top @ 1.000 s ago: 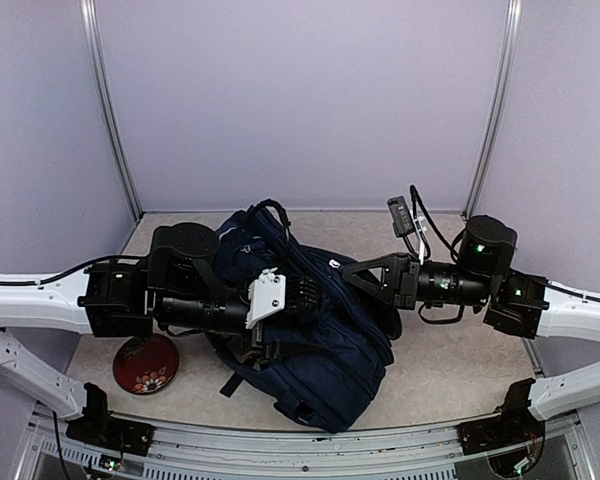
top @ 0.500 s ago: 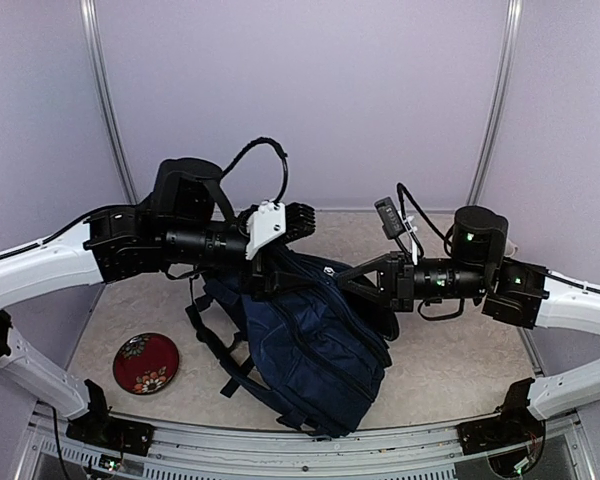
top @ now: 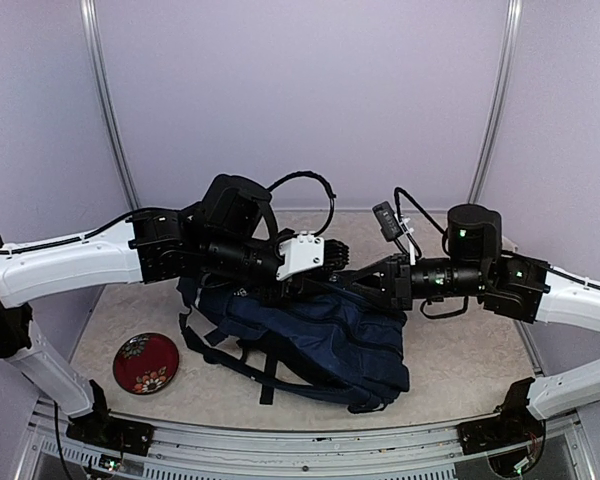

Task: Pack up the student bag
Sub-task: Hold the upper front pocket of the student bag, then zip the upper front pocket of the student bag.

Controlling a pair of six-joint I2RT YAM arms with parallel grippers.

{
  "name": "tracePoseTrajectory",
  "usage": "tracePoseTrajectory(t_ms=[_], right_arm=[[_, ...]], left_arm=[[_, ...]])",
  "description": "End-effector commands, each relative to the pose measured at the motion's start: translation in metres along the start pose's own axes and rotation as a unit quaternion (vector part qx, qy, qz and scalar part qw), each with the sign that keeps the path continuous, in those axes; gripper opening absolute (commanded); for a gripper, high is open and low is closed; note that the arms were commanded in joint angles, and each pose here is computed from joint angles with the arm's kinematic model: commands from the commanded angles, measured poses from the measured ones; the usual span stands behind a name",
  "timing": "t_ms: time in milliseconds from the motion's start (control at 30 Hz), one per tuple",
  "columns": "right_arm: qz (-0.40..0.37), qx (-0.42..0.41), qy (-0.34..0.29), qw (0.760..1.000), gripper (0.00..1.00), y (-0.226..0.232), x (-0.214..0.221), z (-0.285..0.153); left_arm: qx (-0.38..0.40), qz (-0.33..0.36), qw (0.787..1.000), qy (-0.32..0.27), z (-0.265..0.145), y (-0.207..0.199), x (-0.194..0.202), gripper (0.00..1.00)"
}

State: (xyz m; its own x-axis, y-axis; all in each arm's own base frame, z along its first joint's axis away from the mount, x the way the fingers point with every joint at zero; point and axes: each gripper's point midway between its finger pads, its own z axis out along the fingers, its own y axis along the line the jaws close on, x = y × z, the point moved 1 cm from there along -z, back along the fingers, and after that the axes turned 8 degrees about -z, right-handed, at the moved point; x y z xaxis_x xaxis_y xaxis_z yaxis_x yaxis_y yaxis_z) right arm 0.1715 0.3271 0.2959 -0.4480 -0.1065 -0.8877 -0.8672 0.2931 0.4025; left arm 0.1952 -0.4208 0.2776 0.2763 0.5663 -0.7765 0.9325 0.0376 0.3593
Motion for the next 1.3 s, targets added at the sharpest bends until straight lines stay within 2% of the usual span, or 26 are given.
tracePoseTrajectory(t_ms=[0,67,167,233,300,367,467,633,800,1000,1133,1267], right_arm=[[-0.013,0.023,-0.019,0.999,0.00,-0.001,-0.018,-0.017],[-0.013,0.025,-0.017,0.999,0.00,-0.001,-0.018,-0.020],[-0.014,0.021,-0.013,1.000,0.00,0.002,-0.018,-0.022],[-0.013,0.014,-0.012,1.000,0.00,0.004,-0.018,-0.022],[-0.010,0.011,-0.007,1.000,0.00,0.004,-0.015,-0.021],[-0.007,0.022,-0.002,1.000,0.00,0.000,-0.013,-0.022],[-0.007,0.042,0.003,0.999,0.00,-0.010,-0.008,-0.028],[-0.013,0.073,0.011,0.997,0.00,-0.036,0.003,-0.049],[0.009,0.105,0.013,0.994,0.00,-0.072,0.021,-0.070],[0.032,0.122,0.014,0.992,0.00,-0.104,0.033,-0.087],[0.002,0.092,-0.015,0.996,0.00,-0.083,-0.014,-0.094],[-0.090,0.117,-0.055,0.988,0.00,-0.049,-0.103,-0.121]], left_arm=[[-0.021,-0.016,0.998,0.063,-0.005,-0.002,0.043,0.26],[-0.036,-0.020,0.997,0.058,-0.010,0.001,0.046,0.27],[-0.065,-0.029,0.996,0.058,-0.017,0.012,0.048,0.37],[-0.079,-0.036,0.994,0.067,-0.019,0.018,0.052,0.37],[-0.083,-0.040,0.993,0.077,-0.016,0.020,0.055,0.24],[-0.083,-0.043,0.992,0.081,-0.015,0.021,0.055,0.00],[-0.107,-0.045,0.991,0.068,-0.022,0.028,0.049,0.00],[-0.157,-0.031,0.987,-0.016,-0.064,0.036,0.027,0.00],[-0.186,-0.016,0.967,-0.173,-0.133,0.037,-0.027,0.00],[-0.179,0.008,0.950,-0.254,-0.179,0.031,-0.061,0.00],[-0.153,0.001,0.944,-0.293,-0.192,0.025,-0.072,0.00],[-0.142,-0.001,0.927,-0.347,-0.217,0.024,-0.090,0.00]])
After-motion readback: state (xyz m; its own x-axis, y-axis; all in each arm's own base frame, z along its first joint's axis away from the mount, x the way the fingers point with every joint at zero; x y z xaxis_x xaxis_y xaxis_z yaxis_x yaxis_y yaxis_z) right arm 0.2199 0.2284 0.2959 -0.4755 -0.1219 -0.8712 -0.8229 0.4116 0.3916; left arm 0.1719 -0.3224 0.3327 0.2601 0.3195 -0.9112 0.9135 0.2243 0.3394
